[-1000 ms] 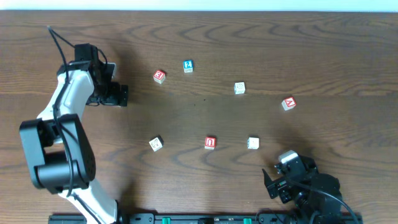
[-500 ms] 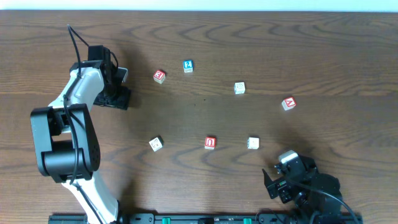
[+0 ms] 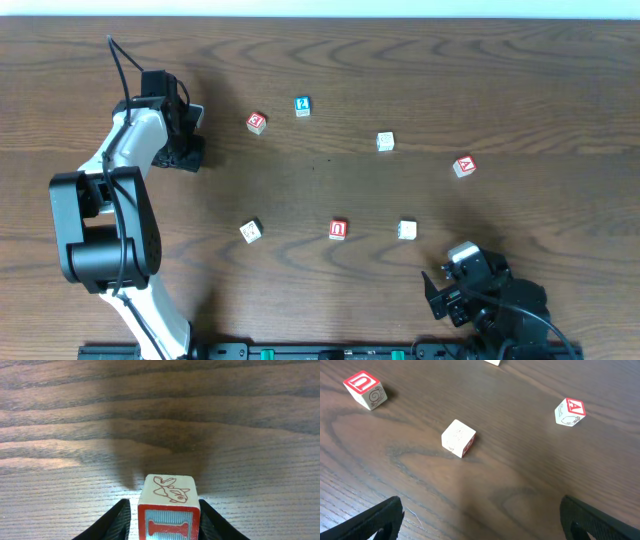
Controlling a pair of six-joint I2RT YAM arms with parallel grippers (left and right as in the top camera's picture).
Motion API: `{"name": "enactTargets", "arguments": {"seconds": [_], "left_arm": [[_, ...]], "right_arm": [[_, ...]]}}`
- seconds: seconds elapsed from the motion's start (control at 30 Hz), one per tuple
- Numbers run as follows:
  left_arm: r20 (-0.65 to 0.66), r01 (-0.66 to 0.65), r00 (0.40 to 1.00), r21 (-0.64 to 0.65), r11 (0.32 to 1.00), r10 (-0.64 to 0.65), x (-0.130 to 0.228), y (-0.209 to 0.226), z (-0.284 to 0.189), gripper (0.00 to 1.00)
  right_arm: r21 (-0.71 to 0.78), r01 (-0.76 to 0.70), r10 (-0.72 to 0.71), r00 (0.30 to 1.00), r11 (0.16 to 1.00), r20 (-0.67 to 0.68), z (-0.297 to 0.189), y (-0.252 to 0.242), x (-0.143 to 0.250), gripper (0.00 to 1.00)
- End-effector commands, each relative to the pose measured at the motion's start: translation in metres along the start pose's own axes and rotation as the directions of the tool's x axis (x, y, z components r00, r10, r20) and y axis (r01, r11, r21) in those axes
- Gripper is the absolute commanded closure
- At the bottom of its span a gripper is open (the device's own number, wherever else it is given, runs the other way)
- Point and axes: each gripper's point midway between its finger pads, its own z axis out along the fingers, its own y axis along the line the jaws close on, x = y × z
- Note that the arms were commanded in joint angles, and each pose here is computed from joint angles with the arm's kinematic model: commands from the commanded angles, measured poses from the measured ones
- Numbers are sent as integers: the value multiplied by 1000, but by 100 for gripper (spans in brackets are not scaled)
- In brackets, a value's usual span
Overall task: Spell out Ai2
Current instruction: 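Lower the left gripper and grasp the I block, then carry the I block with the left gripper toward the table center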
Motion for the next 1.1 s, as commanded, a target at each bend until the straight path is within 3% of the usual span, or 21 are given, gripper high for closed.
{"name": "enactTargets", "arguments": {"seconds": [0.0,0.5,0.6,0.67,0.7,0.77,0.87,1.07], "left_arm": [[11,5,1000,-17,1000,-5,-6,5,-3,60],[40,7,999,14,1000,-7,-20,-4,-13,72],[82,-57,995,9,998,57,-45,-19,-37,81],[119,-158,980,-1,987,157,-64,-36,-57,95],[140,-208,968,-8,978,207,-72,-45,-65,95],[191,-313,930,-29,949,313,-91,-69,-84,95],[274,-523,807,-77,849,522,-116,-121,-112,95],[373,-814,542,9,581,753,-100,-220,-121,95]], "right_arm": [[-5,4,-4,1000,1000,-9,2,1,4,1],[-5,4,-4,1000,1000,-9,2,1,4,1],[-5,4,-4,1000,1000,-9,2,1,4,1],[-5,4,-4,1000,1000,-8,2,1,4,1],[-5,4,-4,1000,1000,-9,2,1,4,1],[-5,4,-4,1000,1000,-9,2,1,4,1],[-5,4,-4,1000,1000,-9,2,1,4,1],[-5,4,-4,1000,1000,-9,2,1,4,1]]}}
